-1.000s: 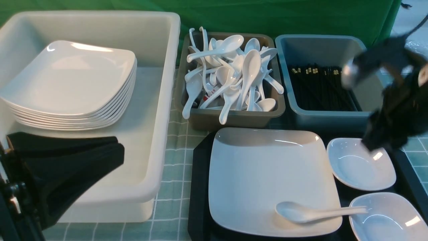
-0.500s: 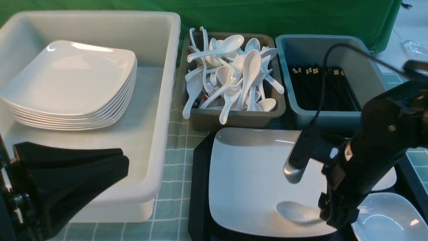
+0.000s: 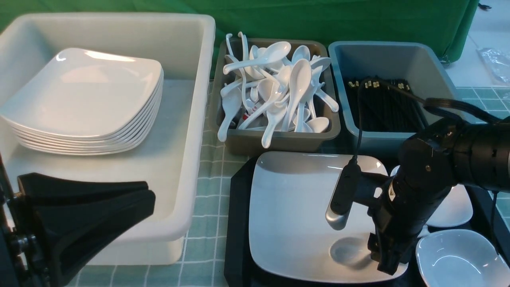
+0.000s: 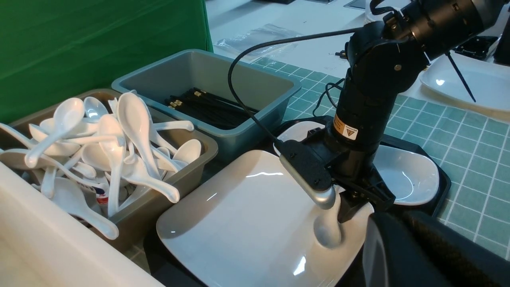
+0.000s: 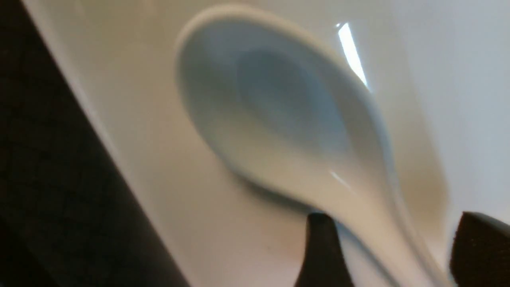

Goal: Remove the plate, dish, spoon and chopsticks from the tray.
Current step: Use the right arm to grab a soup spoon from the plate, then use the right arm to put the soup spoon into the small storage box in the middle

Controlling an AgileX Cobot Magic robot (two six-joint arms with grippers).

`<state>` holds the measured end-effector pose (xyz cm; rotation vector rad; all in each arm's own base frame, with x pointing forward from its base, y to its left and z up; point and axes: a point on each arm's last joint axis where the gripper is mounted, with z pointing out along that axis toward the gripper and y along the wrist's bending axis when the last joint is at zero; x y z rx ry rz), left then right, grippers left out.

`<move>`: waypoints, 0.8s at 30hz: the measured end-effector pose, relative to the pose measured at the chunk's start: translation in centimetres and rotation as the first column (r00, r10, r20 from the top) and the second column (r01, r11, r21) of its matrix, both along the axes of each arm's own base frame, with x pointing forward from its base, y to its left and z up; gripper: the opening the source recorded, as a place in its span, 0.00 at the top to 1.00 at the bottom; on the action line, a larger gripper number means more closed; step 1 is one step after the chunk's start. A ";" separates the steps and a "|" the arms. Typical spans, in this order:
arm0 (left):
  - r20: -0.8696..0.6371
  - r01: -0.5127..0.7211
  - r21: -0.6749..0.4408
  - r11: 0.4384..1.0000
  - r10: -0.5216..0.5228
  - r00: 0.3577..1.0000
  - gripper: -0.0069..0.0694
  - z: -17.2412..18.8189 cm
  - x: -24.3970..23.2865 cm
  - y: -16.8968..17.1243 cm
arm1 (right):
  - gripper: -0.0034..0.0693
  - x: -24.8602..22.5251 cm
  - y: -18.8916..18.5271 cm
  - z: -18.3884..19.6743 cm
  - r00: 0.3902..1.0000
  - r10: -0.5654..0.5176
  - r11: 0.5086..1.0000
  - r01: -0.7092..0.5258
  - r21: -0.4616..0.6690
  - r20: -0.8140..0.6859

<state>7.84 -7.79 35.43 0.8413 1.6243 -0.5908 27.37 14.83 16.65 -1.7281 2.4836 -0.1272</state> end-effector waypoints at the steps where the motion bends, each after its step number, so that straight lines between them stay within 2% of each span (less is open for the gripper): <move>1: 0.000 0.000 0.000 1.000 0.000 1.000 0.89 0.0 0.0 0.0 | 0.35 0.0 0.0 0.0 1.000 0.000 1.000 0.000 0.000 0.000; 5: 0.000 0.000 0.000 1.000 0.000 1.000 0.89 0.0 0.0 0.0 | 0.55 0.2 0.0 -0.1 1.000 0.012 1.000 -0.012 -0.003 0.006; 7: 0.000 0.000 0.000 1.000 0.000 1.000 0.89 0.0 0.0 0.0 | 0.62 0.2 -0.1 -0.2 1.000 0.017 1.000 -0.017 -0.006 0.006; 8: 0.000 0.000 0.000 1.000 0.000 1.000 0.89 0.0 0.0 0.0 | 0.73 0.2 -0.1 -0.2 1.000 0.021 1.000 -0.021 -0.010 0.008; 10: 0.001 0.000 0.001 1.000 0.000 1.000 0.89 0.0 0.0 0.0 | 0.78 0.2 -0.2 -0.1 1.000 0.022 1.000 -0.022 -0.013 0.006; 14: 0.020 0.005 0.016 1.000 -0.006 1.000 0.89 0.0 0.0 0.0 | 0.78 0.5 0.0 1.3 0.998 -0.055 0.998 0.055 0.009 0.020; 16: 0.025 0.004 0.019 1.000 -0.004 1.000 0.89 0.0 0.0 0.0 | 0.78 1.0 0.3 2.9 0.991 -0.117 0.992 0.114 0.052 0.058; 18: 0.040 -0.011 0.015 1.000 0.011 0.999 0.89 0.1 0.2 0.1 | 0.78 1.9 1.0 5.9 0.972 -0.197 0.973 0.178 0.148 0.127; 21: 0.081 -0.066 -0.007 0.998 0.066 0.994 0.89 0.5 0.6 0.4 | 0.83 4.0 2.4 11.8 0.889 -0.392 0.875 0.281 0.395 0.237; 24: 0.097 -0.092 -0.020 0.996 0.093 0.991 0.89 0.7 0.8 0.5 | 0.84 6.0 3.6 14.8 0.808 -0.529 0.757 0.311 0.575 0.259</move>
